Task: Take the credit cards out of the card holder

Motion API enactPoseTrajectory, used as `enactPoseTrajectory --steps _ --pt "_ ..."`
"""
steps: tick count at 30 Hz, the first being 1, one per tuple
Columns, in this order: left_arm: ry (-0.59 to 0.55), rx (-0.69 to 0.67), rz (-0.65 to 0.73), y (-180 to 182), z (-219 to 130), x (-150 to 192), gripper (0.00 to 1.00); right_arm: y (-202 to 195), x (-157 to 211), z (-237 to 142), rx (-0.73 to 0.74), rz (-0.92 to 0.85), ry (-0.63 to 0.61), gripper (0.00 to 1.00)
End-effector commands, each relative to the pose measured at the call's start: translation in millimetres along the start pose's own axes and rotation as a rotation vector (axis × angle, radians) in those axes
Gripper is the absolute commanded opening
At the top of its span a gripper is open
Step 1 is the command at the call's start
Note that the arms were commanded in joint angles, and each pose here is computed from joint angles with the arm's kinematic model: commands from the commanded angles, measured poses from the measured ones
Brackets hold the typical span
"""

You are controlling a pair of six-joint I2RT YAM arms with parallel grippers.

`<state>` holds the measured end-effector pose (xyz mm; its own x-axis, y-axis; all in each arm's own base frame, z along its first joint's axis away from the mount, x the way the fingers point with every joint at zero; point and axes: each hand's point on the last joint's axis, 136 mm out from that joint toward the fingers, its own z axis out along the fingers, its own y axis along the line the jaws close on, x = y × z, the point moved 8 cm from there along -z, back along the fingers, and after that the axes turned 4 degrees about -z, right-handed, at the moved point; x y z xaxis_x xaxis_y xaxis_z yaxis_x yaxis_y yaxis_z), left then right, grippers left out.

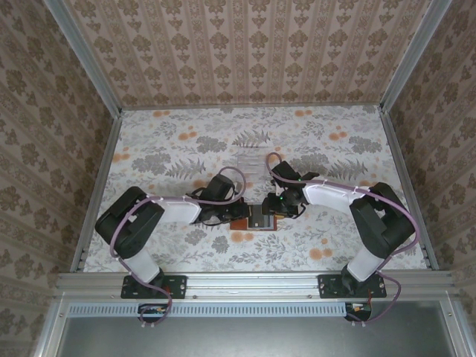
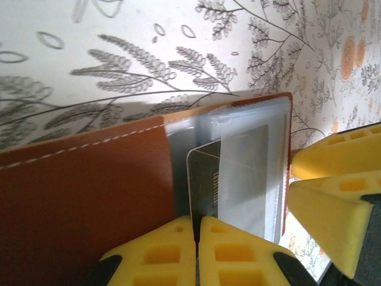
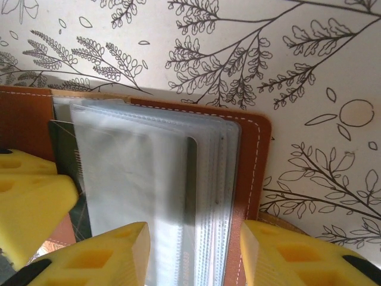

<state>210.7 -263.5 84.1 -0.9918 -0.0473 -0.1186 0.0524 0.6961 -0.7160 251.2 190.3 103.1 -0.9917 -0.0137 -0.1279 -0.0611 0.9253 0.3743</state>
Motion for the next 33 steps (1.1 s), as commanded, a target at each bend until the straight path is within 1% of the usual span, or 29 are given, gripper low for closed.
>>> enactPoseTrajectory --steps 1,3,7,11,14,22,28,33 --pt "0.017 -0.026 -0.027 3.3 9.2 1.9 0.09 -2.8 3.8 2.6 0.027 -0.008 0.03 0.46" --pt "0.017 -0.026 -0.029 3.5 9.6 2.0 0.08 -5.3 4.2 6.6 0.043 -0.004 0.038 0.45" --pt "0.016 -0.051 -0.028 7.2 7.9 3.4 0.08 -11.3 5.7 14.0 0.081 -0.003 0.052 0.37" --pt "0.013 -0.068 -0.027 9.9 4.4 4.3 0.08 -14.7 7.2 17.8 0.101 -0.007 0.06 0.32" --pt "0.011 -0.084 -0.023 11.6 1.2 4.6 0.08 -16.9 7.7 18.8 0.118 -0.006 0.062 0.29" --pt "-0.005 -0.103 -0.004 10.9 -13.0 3.7 0.08 -20.4 10.5 21.0 0.139 -0.013 0.073 0.27" --pt "-0.014 -0.143 0.015 12.2 -26.5 4.8 0.08 -21.2 11.3 21.4 0.142 -0.013 0.077 0.27" --pt "-0.021 -0.206 0.038 13.4 -41.6 4.3 0.08 -20.3 10.4 20.8 0.14 -0.015 0.076 0.27"
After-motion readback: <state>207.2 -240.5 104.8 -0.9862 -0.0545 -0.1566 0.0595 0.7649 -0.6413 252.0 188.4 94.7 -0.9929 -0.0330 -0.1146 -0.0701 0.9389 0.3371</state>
